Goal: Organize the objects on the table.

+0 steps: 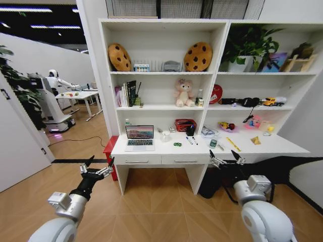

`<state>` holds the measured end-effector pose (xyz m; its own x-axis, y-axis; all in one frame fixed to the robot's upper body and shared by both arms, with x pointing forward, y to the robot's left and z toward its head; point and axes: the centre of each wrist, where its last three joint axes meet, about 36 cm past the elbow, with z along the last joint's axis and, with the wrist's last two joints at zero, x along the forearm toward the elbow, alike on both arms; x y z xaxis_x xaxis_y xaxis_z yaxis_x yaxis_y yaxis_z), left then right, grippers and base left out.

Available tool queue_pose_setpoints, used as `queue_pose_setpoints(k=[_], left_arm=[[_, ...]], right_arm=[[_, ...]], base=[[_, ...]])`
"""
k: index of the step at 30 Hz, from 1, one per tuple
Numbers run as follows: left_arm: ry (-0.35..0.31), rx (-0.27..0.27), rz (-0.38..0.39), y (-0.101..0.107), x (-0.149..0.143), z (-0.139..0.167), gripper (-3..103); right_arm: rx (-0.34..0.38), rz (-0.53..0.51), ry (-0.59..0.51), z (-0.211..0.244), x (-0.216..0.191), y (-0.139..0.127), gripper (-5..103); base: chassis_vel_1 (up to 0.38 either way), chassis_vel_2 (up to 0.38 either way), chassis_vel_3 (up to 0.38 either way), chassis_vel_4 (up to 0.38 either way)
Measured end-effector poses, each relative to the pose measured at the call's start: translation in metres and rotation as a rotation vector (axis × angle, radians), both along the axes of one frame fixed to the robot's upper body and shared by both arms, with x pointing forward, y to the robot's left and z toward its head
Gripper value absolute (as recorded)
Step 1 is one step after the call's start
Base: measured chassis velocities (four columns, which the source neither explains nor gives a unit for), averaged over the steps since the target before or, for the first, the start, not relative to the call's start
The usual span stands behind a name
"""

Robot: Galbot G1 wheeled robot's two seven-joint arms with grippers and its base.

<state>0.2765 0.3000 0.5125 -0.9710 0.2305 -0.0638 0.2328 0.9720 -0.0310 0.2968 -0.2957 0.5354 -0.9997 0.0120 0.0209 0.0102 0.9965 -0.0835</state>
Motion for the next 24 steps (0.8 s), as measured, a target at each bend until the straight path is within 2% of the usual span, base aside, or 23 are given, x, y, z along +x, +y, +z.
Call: queue_pose_setpoints(k=[4,7,10,24], left_arm=[[-0.007,0.007,-0.008,0.004,0.006,-0.005,100],[-0.011,0.004,0.018,0.006,0.01,-0.006,100],[-0.007,-0.001,0.046,0.006,0.012,-0.007,100],[0.01,0.001,0.075,0.005,0.01,-0.009,100]], right_arm=[[0.016,0.032,0.012,-0.002,0.002,-0.002,100],[0.013,0.039,0.017,-0.002,0.003,-0.005,100],[0.01,0.034,0.025,-0.003,0.0,-0.007,100],[0.026,-0.005,-0.011,-0.004,0.003,-0.002,100]], base=[[0.0,0.0,0.0,0.0],[0.0,0.0,0.0,0.0],[0.0,0.0,0.0,0.0],[0.0,0.0,0.0,0.0]])
